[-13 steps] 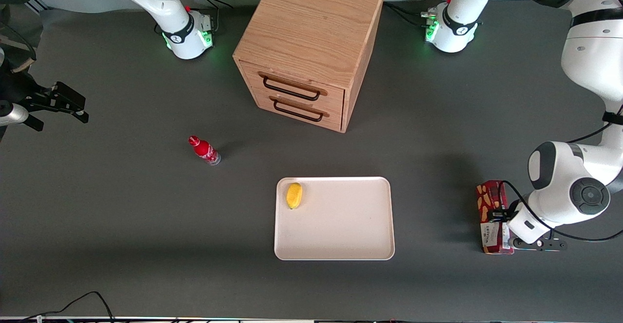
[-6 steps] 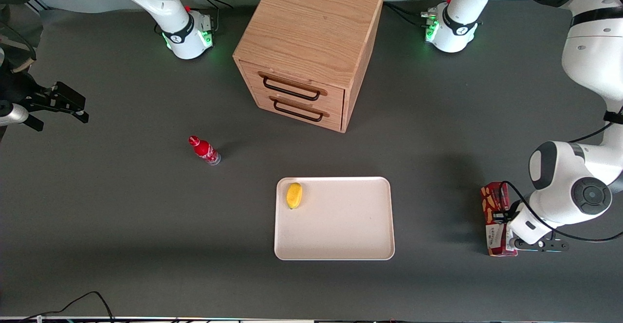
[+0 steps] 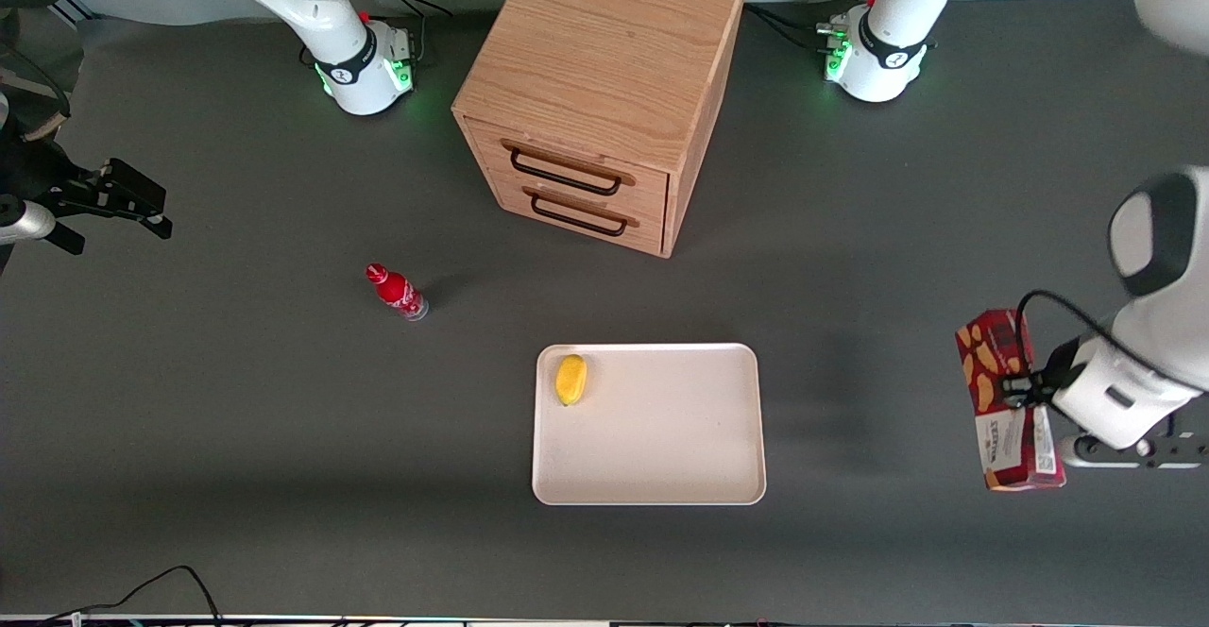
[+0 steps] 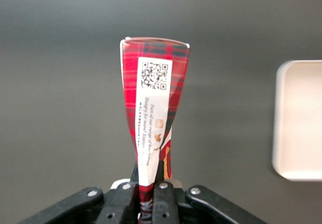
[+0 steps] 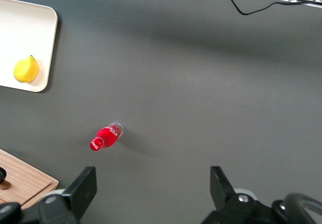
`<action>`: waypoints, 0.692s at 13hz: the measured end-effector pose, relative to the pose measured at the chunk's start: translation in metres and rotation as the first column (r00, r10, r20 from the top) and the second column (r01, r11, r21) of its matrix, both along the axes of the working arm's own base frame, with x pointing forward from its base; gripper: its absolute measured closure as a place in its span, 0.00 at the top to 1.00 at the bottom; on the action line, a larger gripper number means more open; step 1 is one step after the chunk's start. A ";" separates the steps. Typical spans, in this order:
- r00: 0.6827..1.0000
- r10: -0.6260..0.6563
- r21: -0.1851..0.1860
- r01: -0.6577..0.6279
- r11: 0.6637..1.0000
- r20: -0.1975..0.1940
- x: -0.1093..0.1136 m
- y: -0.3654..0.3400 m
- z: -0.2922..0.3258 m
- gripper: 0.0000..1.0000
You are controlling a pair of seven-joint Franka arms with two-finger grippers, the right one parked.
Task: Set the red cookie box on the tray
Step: 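Close the left gripper on the cookie box and lift it, then carry the held box over the white tray's corner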
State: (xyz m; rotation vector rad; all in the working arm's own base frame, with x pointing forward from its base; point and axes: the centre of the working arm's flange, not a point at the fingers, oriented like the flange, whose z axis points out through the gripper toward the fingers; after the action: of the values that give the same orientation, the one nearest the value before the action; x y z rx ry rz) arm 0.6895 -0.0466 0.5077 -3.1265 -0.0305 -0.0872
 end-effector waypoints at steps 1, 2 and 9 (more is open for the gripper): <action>1.000 0.022 -0.004 -0.022 1.000 0.001 -0.013 -0.019 0.031 0.10; 0.999 0.047 -0.011 -0.047 0.999 0.003 -0.025 -0.043 0.054 0.10; 0.985 0.168 -0.126 -0.162 0.979 0.040 -0.044 -0.207 0.045 0.10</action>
State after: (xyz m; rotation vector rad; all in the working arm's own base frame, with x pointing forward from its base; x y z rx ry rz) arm 0.6452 -0.2537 0.5522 -3.2270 -0.3070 -0.1689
